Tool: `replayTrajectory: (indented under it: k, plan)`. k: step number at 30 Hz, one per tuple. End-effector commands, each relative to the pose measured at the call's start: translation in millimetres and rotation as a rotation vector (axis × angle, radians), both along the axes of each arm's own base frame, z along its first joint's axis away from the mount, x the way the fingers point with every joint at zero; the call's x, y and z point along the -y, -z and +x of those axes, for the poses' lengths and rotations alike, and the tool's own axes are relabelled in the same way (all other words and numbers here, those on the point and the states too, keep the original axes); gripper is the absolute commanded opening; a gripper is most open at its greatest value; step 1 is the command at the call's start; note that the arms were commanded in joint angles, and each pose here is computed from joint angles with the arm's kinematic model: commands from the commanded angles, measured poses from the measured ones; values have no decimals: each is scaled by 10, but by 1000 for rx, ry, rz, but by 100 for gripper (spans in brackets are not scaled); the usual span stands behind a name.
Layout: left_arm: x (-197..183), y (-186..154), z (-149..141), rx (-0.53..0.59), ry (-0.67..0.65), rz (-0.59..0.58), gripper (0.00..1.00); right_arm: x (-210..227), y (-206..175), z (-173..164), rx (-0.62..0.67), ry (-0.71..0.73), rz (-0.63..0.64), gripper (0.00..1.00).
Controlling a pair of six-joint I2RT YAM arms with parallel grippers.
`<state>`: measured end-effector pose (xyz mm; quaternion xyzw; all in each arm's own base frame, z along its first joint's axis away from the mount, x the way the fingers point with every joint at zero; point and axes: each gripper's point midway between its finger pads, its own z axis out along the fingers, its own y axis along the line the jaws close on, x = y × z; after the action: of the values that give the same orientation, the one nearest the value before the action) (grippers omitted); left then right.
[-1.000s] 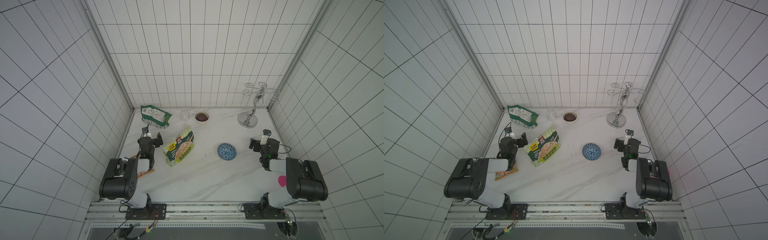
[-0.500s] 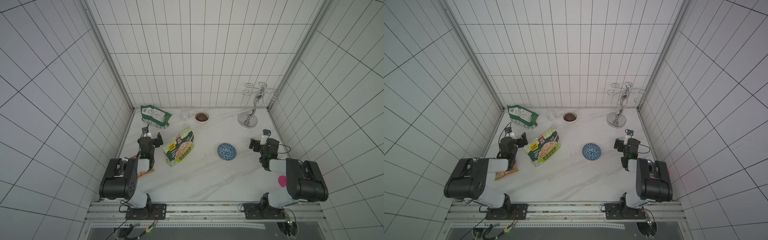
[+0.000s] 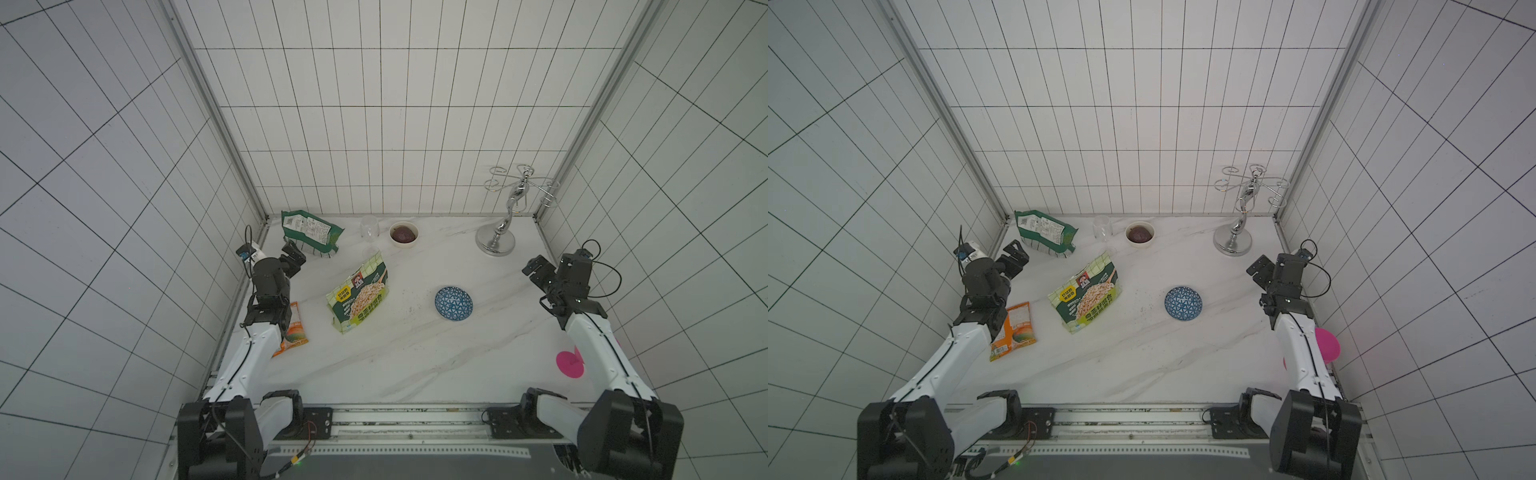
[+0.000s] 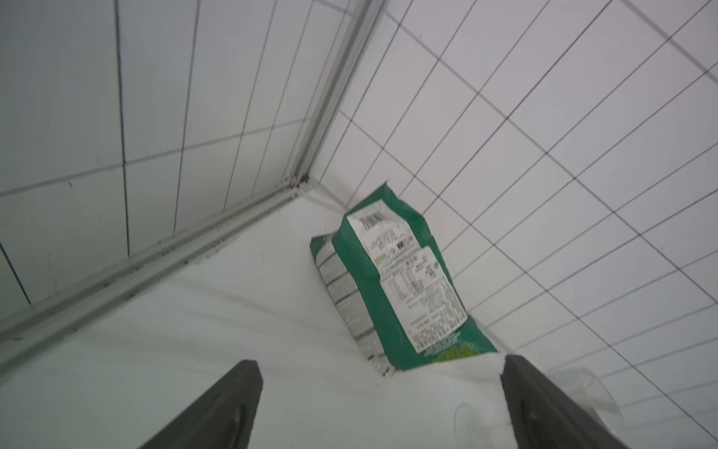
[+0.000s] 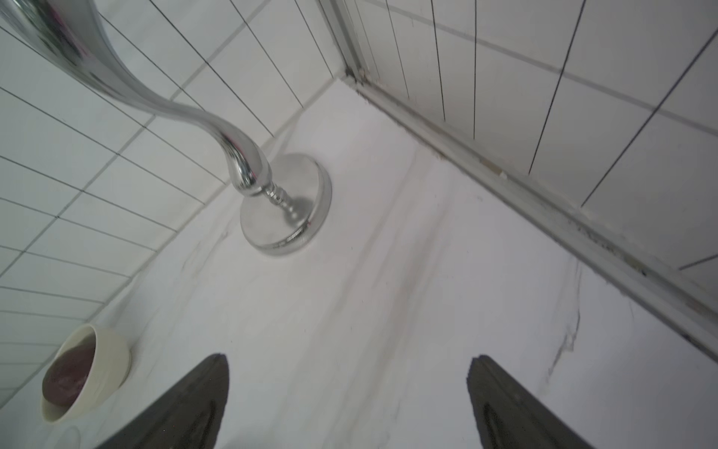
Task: Pour the oats into the breakfast bowl
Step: Move the bowl to the center of the board.
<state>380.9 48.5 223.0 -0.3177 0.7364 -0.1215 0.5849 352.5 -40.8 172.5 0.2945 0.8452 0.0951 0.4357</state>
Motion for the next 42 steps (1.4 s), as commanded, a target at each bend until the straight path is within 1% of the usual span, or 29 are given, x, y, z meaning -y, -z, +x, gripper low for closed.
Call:
replayTrajectory:
  k: [1,3,4,6,7,9,12,15,17,19,22,26,31,36,38,42]
  plan:
    - [563,149,2,-155,241,-120,98,-312,148,-193,-121,-112,144,99]
    - [807,96,-18,-215,322,-89,98,-424,106,-219,-113,-173,154,99]
    - [908,-23,-21,-223,340,-53,98,-497,84,-242,-115,-212,147,99]
    - [1105,-218,-82,-237,378,9,98,-625,43,-298,-137,-278,92,99]
    - [1183,-284,-147,-250,396,32,98,-722,52,-360,-172,-315,56,99]
    - [1296,-342,-237,-266,438,26,98,-898,70,-439,-202,-384,20,99]
    - [1363,-328,-394,-309,471,8,98,-1112,177,-566,-260,-467,-33,99]
    - [1327,-269,-574,-345,466,13,98,-1253,355,-678,-342,-514,-102,99]
    - [1287,-234,-694,-351,454,6,98,-1333,477,-710,-383,-536,-158,99]
    - [1279,-191,-807,-348,462,-3,98,-1424,596,-715,-419,-559,-194,97]
    - [1238,-144,-930,-339,452,-9,98,-1559,773,-674,-462,-583,-200,88]
    - [1209,-120,-1047,-334,450,-15,98,-1689,928,-596,-492,-599,-207,72]
    - [1183,-117,-1122,-337,447,-12,98,-1790,998,-497,-488,-597,-208,52]
    - [1184,-118,-1149,-342,453,-10,98,-1835,1102,-431,-507,-584,-207,35]
    - [1179,-119,-1157,-346,452,-7,98,-1864,1117,-423,-516,-587,-202,26]
    - [1155,-139,-1167,-342,444,3,98,-1985,1051,-493,-504,-619,-163,4]
